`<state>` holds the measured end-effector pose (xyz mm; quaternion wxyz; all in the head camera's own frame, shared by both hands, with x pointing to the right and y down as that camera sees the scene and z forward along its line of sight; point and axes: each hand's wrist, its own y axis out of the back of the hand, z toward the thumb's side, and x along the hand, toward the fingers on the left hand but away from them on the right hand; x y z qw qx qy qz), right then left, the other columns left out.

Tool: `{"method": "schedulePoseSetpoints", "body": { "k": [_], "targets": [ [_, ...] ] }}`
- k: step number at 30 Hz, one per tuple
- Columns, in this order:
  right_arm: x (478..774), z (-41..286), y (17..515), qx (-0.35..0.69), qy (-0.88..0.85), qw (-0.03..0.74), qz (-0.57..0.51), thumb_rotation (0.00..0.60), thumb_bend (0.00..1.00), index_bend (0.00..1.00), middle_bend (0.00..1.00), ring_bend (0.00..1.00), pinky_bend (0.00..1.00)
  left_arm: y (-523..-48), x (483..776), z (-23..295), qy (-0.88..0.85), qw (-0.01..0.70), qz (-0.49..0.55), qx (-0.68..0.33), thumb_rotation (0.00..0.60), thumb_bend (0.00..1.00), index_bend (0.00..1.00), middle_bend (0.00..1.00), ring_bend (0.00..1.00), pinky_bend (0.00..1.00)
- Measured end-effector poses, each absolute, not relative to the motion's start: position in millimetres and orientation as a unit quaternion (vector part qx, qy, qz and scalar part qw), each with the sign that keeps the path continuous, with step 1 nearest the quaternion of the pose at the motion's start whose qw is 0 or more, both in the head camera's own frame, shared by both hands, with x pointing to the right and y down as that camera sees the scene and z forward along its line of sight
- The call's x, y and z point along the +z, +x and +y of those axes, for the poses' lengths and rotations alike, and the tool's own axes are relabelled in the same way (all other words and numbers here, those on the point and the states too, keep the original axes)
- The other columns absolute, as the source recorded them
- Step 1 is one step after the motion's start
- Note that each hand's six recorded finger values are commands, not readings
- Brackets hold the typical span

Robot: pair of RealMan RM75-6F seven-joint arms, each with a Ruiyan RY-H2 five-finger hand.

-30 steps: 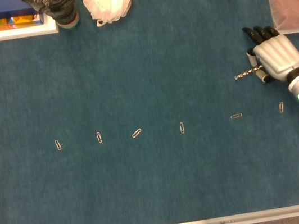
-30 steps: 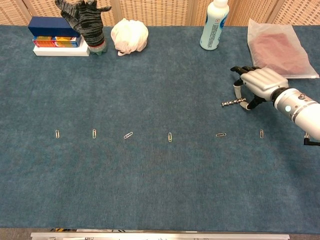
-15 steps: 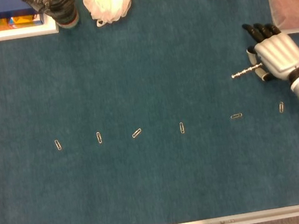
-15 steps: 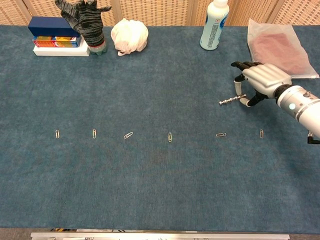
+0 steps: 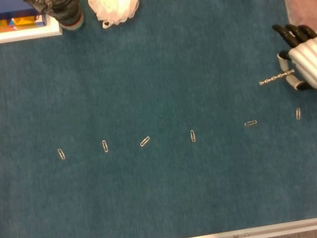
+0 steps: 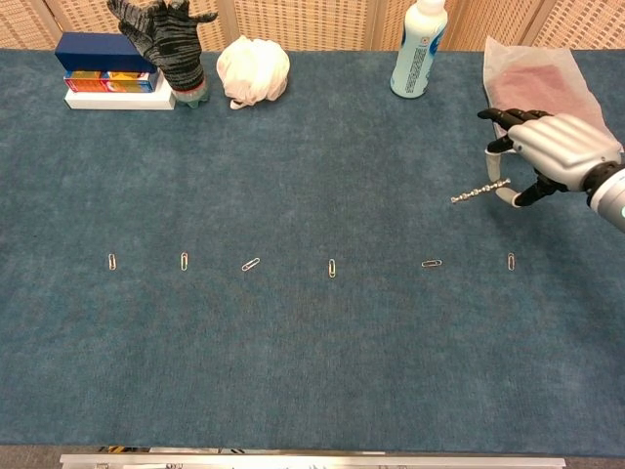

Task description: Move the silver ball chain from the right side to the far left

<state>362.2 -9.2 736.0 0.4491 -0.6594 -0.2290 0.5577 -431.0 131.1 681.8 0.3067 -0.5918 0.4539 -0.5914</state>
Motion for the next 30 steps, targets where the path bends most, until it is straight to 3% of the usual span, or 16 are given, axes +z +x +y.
{"method": "schedulePoseSetpoints", "body": {
  "k": [12, 30],
  "targets": [
    [705.1, 36.0, 396.6, 0.579, -0.657, 0.436, -0.208, 0.600, 0.34, 0.61, 0.02, 0.00, 0.11, -422.7, 685.5, 121.3, -0.592, 0.314, 0.450, -0.590, 0.600, 0.02, 0.28, 0.27, 0.30, 0.39],
    [719.9, 57.0, 419.2, 0.613, -0.652, 0.408, -0.181, 0.600, 0.34, 0.61, 0.02, 0.00, 0.11, -421.3, 684.2, 118.9, -0.589, 0.320, 0.452, -0.589, 0.600, 0.02, 0.28, 0.27, 0.30, 0.39]
  ]
}}
